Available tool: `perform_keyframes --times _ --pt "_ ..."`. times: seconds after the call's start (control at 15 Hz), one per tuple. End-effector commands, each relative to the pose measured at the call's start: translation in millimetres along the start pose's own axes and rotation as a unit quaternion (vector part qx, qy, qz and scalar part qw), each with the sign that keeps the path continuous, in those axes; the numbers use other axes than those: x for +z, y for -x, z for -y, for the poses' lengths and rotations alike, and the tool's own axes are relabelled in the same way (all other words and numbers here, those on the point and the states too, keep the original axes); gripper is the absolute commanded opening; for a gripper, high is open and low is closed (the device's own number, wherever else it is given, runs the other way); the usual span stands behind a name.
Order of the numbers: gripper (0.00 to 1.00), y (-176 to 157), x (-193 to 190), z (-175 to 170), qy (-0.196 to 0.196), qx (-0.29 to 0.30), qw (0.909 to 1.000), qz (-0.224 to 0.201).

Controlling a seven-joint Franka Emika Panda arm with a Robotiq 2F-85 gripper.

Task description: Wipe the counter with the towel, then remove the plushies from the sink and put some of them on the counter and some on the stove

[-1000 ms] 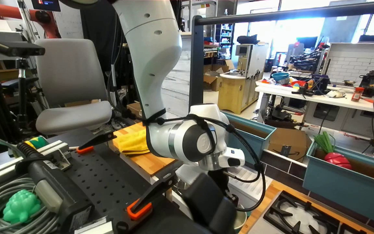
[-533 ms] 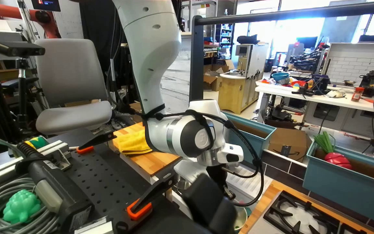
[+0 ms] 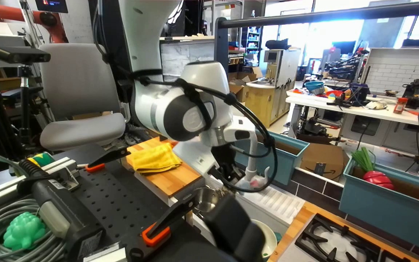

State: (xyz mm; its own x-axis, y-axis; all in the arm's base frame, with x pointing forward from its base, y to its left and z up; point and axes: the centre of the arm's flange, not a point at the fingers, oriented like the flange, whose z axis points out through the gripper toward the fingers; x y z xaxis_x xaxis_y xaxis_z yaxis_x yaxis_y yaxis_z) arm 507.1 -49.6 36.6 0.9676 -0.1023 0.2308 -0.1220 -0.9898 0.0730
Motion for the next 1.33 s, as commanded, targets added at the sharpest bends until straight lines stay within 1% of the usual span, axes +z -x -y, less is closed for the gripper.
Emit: perform_keyframes --times 0.0,0.2,0.33,0.4,0.53,0.67,0.73,0.8,0.87,0.93,1.0,1.07,1.13,1.2,1.27 --pt "0.01 12.0 -63.6 47.6 -0.096 0.004 0.9950 -0.027" --pt "0.01 5.2 -87.0 117.3 -0.173 -0.001 0.9842 -0.038" --pt "0.01 1.4 -98.5 170.4 -0.211 0.000 0.9768 -0.035" --pt "0.01 -1.7 -107.4 195.2 -0.222 0.005 0.9741 -0.040" --pt "0.01 -10.4 -114.7 232.4 -0.227 0.018 0.9727 -0.047" --pt "0.01 -18.3 -116.7 251.2 -0.225 0.030 0.9724 -0.054" --pt "0.24 -22.0 -116.7 255.6 -0.219 0.034 0.9737 -0.052" --pt "0.32 -25.6 -115.7 257.4 -0.203 0.034 0.9773 -0.050" --pt "0.39 -29.6 -113.5 254.4 -0.185 0.035 0.9814 -0.038" --pt "0.45 -32.3 -111.1 249.4 -0.174 0.042 0.9834 -0.030" --pt "0.51 -36.3 -107.8 240.0 -0.151 0.045 0.9873 -0.019" --pt "0.60 -39.0 -106.2 229.6 -0.131 0.045 0.9903 -0.011" --pt "0.66 -40.7 -110.2 213.7 -0.117 0.043 0.9922 -0.003" --pt "0.74 -42.9 -114.9 199.2 -0.105 0.043 0.9935 0.004" --pt "0.81 -43.1 -127.6 178.7 -0.081 0.038 0.9958 0.016"
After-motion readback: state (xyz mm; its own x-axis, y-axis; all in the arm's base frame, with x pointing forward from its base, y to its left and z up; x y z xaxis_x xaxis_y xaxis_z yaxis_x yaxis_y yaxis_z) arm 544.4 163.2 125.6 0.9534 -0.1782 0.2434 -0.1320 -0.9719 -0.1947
